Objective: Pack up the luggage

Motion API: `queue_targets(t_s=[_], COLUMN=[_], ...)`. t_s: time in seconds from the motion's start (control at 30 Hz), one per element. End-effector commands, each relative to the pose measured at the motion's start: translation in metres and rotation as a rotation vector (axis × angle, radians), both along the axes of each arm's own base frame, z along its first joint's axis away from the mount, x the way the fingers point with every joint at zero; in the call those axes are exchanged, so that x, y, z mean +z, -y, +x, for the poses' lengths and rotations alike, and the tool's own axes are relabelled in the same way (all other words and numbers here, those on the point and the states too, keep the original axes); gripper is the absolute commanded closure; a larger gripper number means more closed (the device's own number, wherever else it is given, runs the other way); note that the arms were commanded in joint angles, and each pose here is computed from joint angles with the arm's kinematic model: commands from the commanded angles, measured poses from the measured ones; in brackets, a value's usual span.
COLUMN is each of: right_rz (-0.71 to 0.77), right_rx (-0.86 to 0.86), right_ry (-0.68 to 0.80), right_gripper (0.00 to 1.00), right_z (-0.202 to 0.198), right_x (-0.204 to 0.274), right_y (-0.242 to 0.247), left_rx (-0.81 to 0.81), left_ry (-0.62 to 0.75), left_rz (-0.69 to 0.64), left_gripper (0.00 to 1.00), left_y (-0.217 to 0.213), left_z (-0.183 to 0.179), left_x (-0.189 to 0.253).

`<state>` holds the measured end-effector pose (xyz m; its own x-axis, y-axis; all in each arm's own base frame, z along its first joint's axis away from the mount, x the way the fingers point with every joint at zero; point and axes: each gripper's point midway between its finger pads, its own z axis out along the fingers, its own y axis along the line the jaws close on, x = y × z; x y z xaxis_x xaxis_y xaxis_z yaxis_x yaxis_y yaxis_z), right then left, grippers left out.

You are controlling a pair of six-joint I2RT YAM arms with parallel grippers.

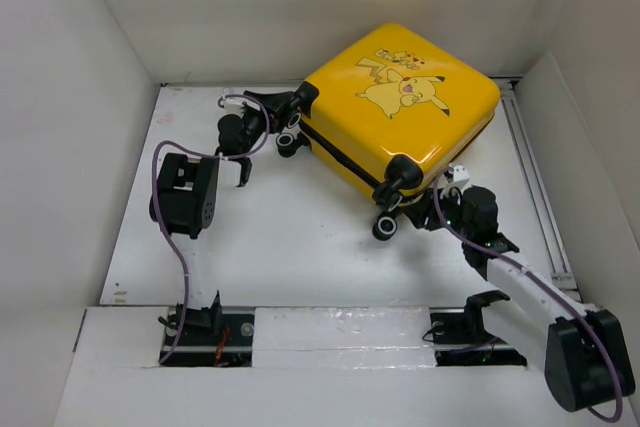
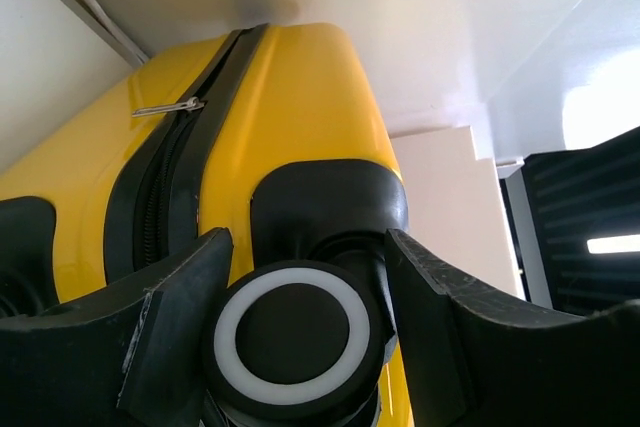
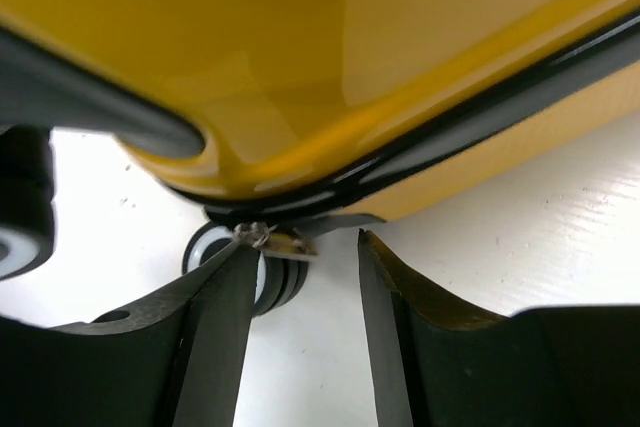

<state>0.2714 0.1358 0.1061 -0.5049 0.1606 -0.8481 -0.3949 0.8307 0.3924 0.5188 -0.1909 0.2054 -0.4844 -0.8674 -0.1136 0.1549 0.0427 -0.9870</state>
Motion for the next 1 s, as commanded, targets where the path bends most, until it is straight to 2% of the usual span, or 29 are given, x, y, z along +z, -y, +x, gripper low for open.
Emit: queue_targets(t_s=[0.0, 0.1, 0.17, 0.27, 0.3, 0.37, 0.4, 0.43, 0.47, 0.57, 0.67, 0.7, 0.73, 0.97], right_rz=[0.047, 0.048, 0.054, 0.065, 0.067, 0.074, 0.078, 0.083, 0.100, 0.154, 0.191, 0.206, 0.206, 0.220], right_rx=[0.012, 0.012, 0.011, -0.011, -0.010, -0.021, -0.040, -0.040, -0.044, -0.026, -0.013, -0.017, -0.014, 0.024], right_ry=[0.184, 0.192, 0.223, 0.258, 0.269, 0.275, 0.269, 0.283, 0.281, 0.279, 0.279, 0.267, 0.270, 0.260], right_gripper=[0.49, 0.49, 0.49, 0.55, 0.59, 0.85, 0.86, 0.97, 1.00, 1.00, 1.00, 1.00, 1.00, 1.00], right_z=[0.026, 0.032, 0.035, 0.037, 0.036, 0.035, 0.035, 0.034, 0.031, 0.018, 0.000, -0.004, -0.010, -0.021], right_x=[0.044, 0.042, 0.046, 0.053, 0.056, 0.060, 0.058, 0.062, 0.062, 0.066, 0.065, 0.064, 0.063, 0.076], right_y=[-0.009, -0.010, -0.012, -0.011, -0.013, -0.013, -0.011, -0.010, -0.012, -0.022, -0.036, -0.040, -0.046, -0.083], left_rx=[-0.011, -0.012, -0.021, -0.021, -0.021, -0.032, -0.032, -0.032, -0.032, -0.036, -0.051, -0.053, -0.044, 0.021], left_ry=[0.135, 0.120, 0.120, 0.118, 0.120, 0.124, 0.124, 0.124, 0.124, 0.141, 0.164, 0.159, 0.159, 0.174], left_rz=[-0.031, -0.037, -0.038, -0.038, -0.038, -0.048, -0.048, -0.048, -0.048, -0.070, -0.093, -0.102, -0.104, -0.060], left_gripper=[0.43, 0.44, 0.41, 0.34, 0.32, 0.30, 0.30, 0.40, 0.47, 0.71, 0.83, 0.97, 1.00, 1.00], left_y=[0.003, 0.004, 0.009, 0.009, 0.010, 0.015, 0.015, 0.015, 0.015, 0.015, 0.016, 0.016, 0.015, 0.002], left_z=[0.000, 0.004, 0.004, 0.007, 0.009, 0.008, 0.010, 0.010, 0.010, 0.011, 0.008, 0.008, 0.009, -0.011], left_x=[0.045, 0.038, 0.037, 0.035, 0.035, 0.039, 0.038, 0.038, 0.038, 0.043, 0.048, 0.048, 0.048, 0.046])
